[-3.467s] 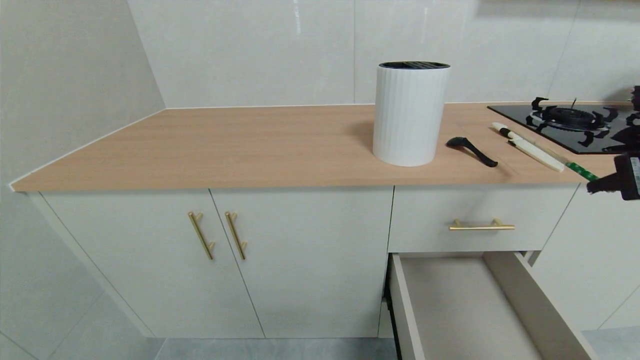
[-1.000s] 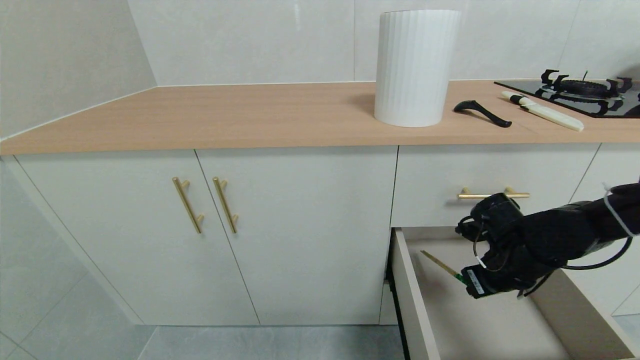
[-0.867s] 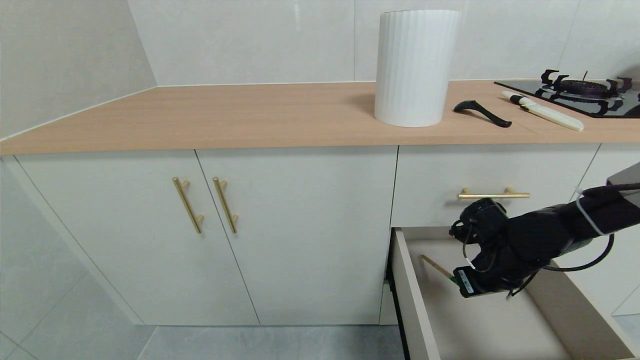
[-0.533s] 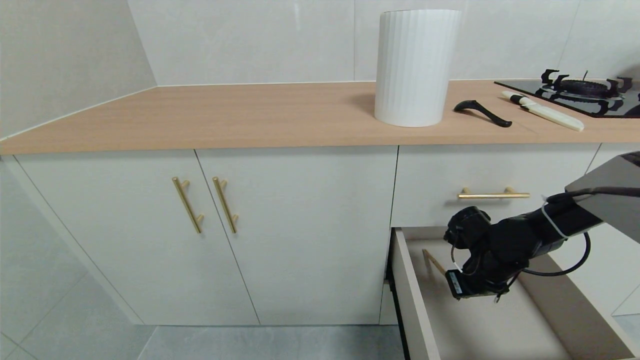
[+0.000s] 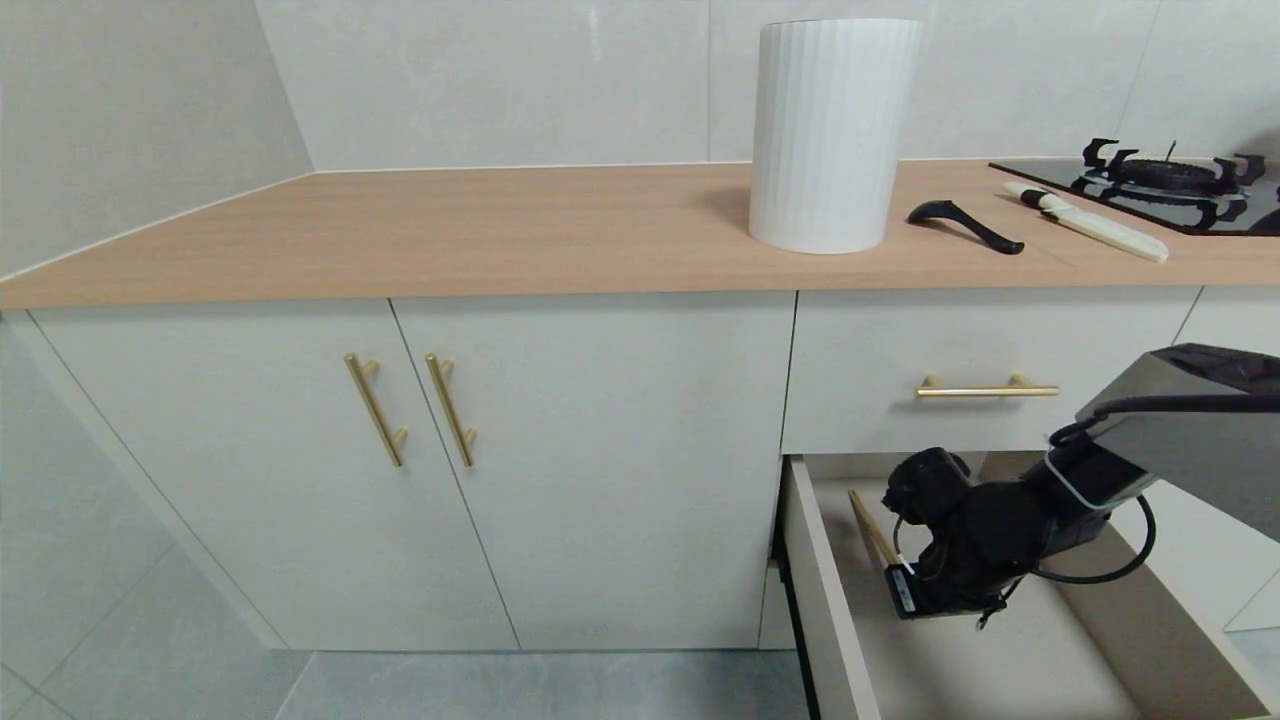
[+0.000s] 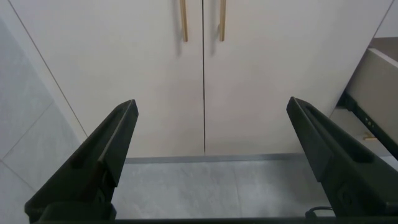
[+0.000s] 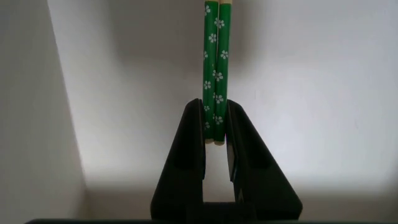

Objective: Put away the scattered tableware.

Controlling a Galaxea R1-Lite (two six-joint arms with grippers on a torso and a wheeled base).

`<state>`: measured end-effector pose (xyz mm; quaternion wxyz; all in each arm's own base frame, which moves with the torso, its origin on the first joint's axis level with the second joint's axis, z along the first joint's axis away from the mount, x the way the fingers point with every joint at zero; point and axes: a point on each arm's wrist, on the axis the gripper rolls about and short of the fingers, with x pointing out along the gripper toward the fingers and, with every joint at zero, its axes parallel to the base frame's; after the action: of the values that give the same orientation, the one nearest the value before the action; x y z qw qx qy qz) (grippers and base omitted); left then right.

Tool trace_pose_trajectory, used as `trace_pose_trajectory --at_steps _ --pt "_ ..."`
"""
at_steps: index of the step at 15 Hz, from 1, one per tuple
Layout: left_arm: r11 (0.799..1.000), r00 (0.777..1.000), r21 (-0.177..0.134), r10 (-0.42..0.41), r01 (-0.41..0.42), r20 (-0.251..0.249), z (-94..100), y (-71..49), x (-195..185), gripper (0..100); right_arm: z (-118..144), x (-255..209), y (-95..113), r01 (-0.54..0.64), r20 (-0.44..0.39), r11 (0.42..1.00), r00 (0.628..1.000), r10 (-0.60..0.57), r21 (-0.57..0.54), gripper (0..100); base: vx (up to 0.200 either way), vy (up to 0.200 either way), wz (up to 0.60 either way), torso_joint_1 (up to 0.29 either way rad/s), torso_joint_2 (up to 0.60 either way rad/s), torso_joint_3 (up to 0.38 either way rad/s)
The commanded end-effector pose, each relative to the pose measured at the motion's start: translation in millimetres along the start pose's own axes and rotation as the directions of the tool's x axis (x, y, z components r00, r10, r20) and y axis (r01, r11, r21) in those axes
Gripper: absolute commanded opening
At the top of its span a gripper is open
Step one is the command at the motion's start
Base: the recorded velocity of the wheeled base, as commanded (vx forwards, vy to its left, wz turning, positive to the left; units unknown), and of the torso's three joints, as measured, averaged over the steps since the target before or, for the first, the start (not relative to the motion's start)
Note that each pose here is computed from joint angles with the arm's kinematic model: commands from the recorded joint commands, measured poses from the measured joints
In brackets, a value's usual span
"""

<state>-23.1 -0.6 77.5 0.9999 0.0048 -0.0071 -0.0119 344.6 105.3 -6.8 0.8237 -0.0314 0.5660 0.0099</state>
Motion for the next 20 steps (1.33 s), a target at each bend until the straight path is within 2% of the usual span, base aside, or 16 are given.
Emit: trace_pose_trajectory --at_steps 1,7,8,14,18,20 --pt "1.0 1.0 0.0 0.001 -0.001 0.0 0.0 0.0 0.0 100 -7.0 9.5 -1.2 0.008 -0.035 1.0 0.999 -0.008 -0.003 0 0.0 0.0 0.0 0.0 0.0 0.0" --pt "1.0 1.0 0.0 0.001 -0.001 0.0 0.0 0.0 0.0 100 -6.1 9.3 -1.0 0.007 -0.033 1.0 0.999 -0.008 -0.003 0 0.0 0.0 0.0 0.0 0.0 0.0" --pt "1.0 1.0 0.0 0.001 -0.001 0.0 0.0 0.0 0.0 100 -6.1 9.3 -1.0 0.008 -0.033 1.0 0.999 -0.008 -0.001 100 0.0 0.0 0.0 0.0 0.0 0.0" --pt "1.0 1.0 0.0 -0.001 0.001 0.0 0.0 0.0 0.0 100 -3.3 0.0 -1.6 0.002 -0.009 1.0 1.0 -0.002 0.002 100 0.0 0.0 0.0 0.0 0.0 0.0" --pt "1.0 1.0 0.0 -0.001 0.001 0.0 0.0 0.0 0.0 100 -0.7 -61.5 -8.9 -0.03 0.12 1.0 0.992 0.029 0.009 100 0.0 0.0 0.0 0.0 0.0 0.0" --pt "1.0 1.0 0.0 0.001 -0.001 0.0 0.0 0.0 0.0 100 -0.4 -97.2 -11.4 -0.05 0.207 0.999 0.977 0.048 0.004 100 0.0 0.0 0.0 0.0 0.0 0.0"
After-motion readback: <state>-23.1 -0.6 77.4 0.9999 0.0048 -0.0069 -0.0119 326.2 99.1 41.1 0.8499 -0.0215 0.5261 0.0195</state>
